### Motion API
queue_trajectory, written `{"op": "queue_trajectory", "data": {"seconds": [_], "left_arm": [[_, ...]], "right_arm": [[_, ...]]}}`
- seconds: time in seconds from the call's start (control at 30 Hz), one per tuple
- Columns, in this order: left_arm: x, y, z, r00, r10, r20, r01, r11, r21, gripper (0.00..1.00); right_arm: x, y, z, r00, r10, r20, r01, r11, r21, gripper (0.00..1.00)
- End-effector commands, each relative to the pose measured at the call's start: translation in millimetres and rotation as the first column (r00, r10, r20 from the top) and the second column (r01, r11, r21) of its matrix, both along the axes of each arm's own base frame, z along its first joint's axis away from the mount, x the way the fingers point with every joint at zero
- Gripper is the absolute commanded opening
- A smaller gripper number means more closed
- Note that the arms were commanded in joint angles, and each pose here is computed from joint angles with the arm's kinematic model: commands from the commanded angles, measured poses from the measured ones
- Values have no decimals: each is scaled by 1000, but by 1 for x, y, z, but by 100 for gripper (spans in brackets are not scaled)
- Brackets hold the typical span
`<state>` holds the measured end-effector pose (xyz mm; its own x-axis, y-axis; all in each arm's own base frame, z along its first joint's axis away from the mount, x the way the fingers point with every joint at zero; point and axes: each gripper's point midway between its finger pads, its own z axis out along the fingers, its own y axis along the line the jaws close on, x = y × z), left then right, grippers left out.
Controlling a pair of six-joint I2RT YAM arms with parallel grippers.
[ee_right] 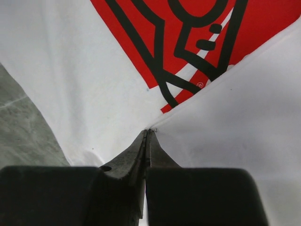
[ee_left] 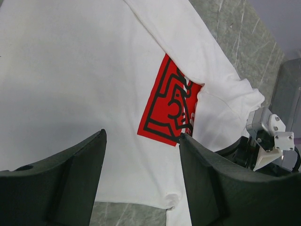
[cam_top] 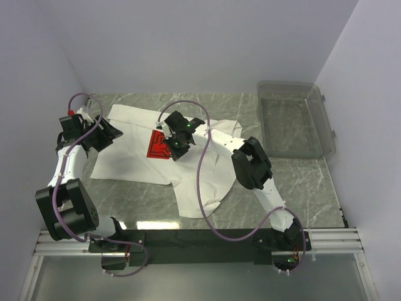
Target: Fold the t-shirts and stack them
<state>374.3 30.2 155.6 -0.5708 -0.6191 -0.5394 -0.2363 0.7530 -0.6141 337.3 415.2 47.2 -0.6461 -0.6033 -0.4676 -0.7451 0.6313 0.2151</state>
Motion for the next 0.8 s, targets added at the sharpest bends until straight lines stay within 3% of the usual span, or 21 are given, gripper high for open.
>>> {"op": "queue_trajectory", "data": {"seconds": [0.0, 0.1, 0.23, 0.4, 0.6, 0.77], "left_arm": [[3, -3, 6, 999, -32, 31, 31, 999, 11, 69], [2, -3, 7, 999, -31, 32, 31, 999, 14, 69], [1, -2, 8, 999, -29, 33, 29, 999, 19, 69], [-1, -2, 9, 999, -27, 40, 26, 999, 28, 69], [-1, -2, 7, 999, -26, 40, 25, 999, 30, 69], [1, -3, 6, 999, -34, 41, 34, 999, 20, 69]], "right_arm": [[-5, 27, 42, 1000, 8, 10, -9, 992, 127, 8], [-2, 23, 48, 999, 37, 39, -41, 992, 119, 37], [11, -5, 64, 988, 108, 111, -117, 990, 84, 50], [23, -71, 84, 993, 68, 97, -79, 990, 113, 50], [22, -161, 47, 980, -200, -14, 200, 980, 10, 35], [22, -191, 21, 924, -373, -91, 373, 928, -8, 35]]}}
